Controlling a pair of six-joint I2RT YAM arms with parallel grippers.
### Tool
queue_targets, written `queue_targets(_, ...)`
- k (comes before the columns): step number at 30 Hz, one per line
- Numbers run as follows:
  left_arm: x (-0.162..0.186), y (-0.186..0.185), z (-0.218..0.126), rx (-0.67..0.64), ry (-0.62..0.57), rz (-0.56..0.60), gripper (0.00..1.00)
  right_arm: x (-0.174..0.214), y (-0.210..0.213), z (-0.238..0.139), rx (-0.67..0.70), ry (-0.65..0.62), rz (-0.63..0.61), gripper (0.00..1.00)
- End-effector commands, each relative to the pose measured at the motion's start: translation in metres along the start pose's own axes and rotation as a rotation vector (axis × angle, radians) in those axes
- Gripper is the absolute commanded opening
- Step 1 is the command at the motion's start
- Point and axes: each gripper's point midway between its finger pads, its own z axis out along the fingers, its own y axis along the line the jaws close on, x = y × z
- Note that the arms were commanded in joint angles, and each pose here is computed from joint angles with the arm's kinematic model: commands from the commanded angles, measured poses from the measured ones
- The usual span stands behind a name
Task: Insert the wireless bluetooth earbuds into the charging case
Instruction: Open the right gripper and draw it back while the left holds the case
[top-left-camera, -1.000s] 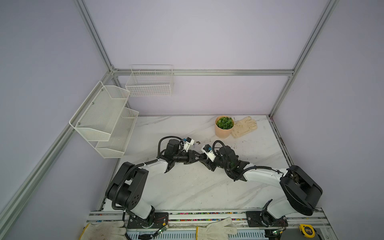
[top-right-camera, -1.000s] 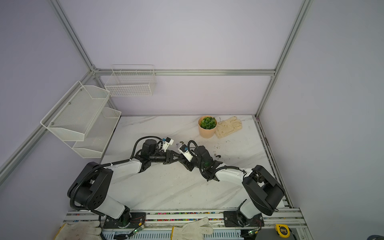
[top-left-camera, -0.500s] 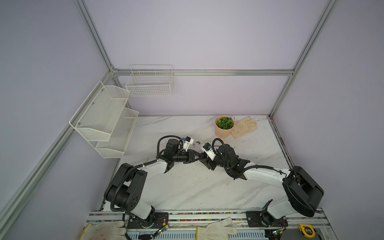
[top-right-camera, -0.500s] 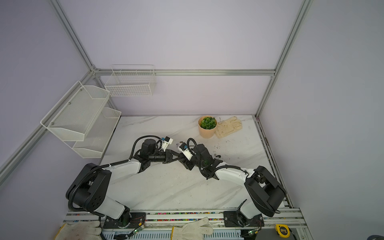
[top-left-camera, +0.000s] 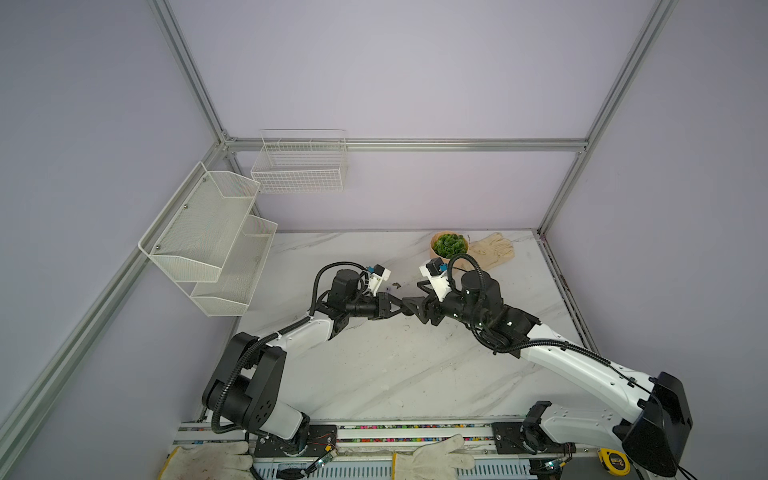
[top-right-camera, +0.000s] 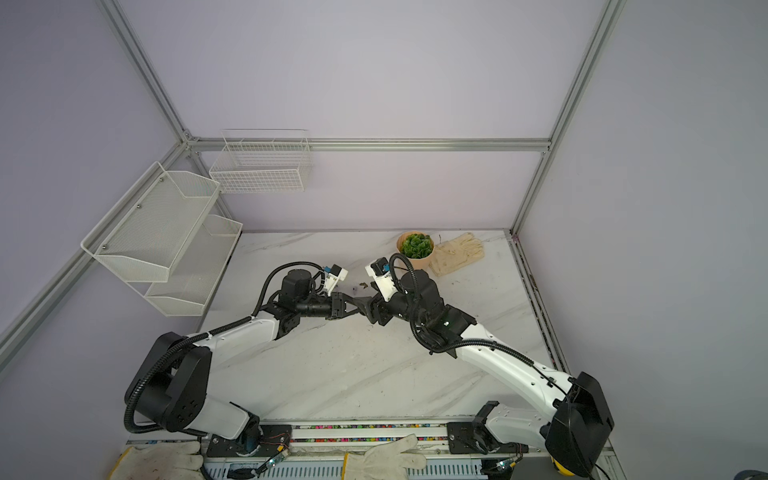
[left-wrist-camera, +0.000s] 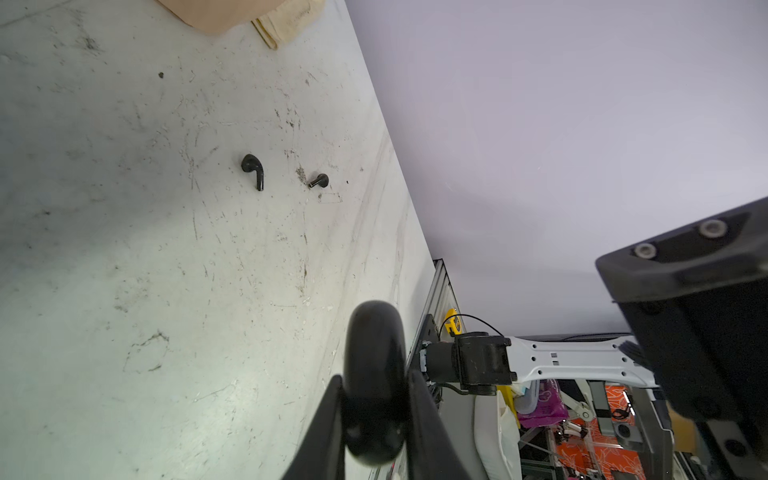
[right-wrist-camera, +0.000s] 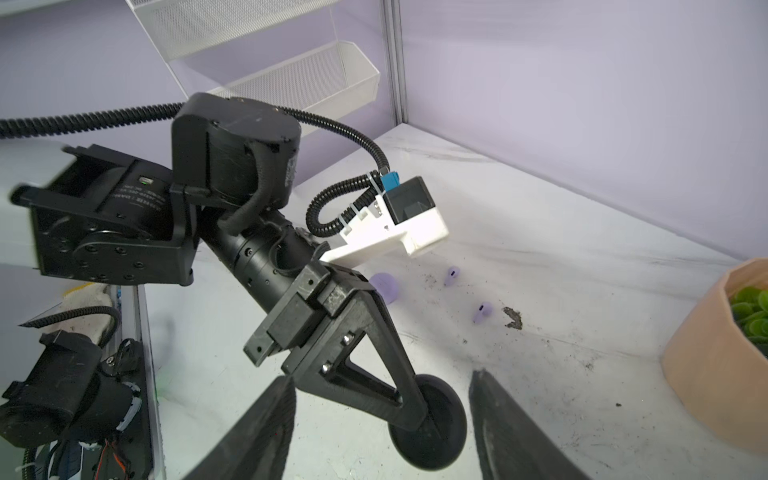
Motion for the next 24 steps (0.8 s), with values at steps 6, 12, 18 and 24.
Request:
queue_targets(6,-0.054,-0.022,-0.038,-0.212,-0.268,0.185,0.00,0.009,-0.027,-0.002,0.110,0.010,0.010,0.69)
queue_targets(12,-0.056,-0.027,-0.057,-0.237,-0.389,0.352,0.00,0.003,-0.033,-0.010,0.134,0.002,0.025,0.69)
queue_targets(18,-0.053,-0.044,-0.069,-0.159,-0.513,0.529,0.00,-0.003,-0.027,-0.017,0.113,-0.008,-0.049,0.66)
queue_targets(24,-0.033,-0.065,-0.066,0.032,-0.529,0.656,0.00,-0.008,-0.019,-0.025,0.079,-0.035,-0.169,0.65)
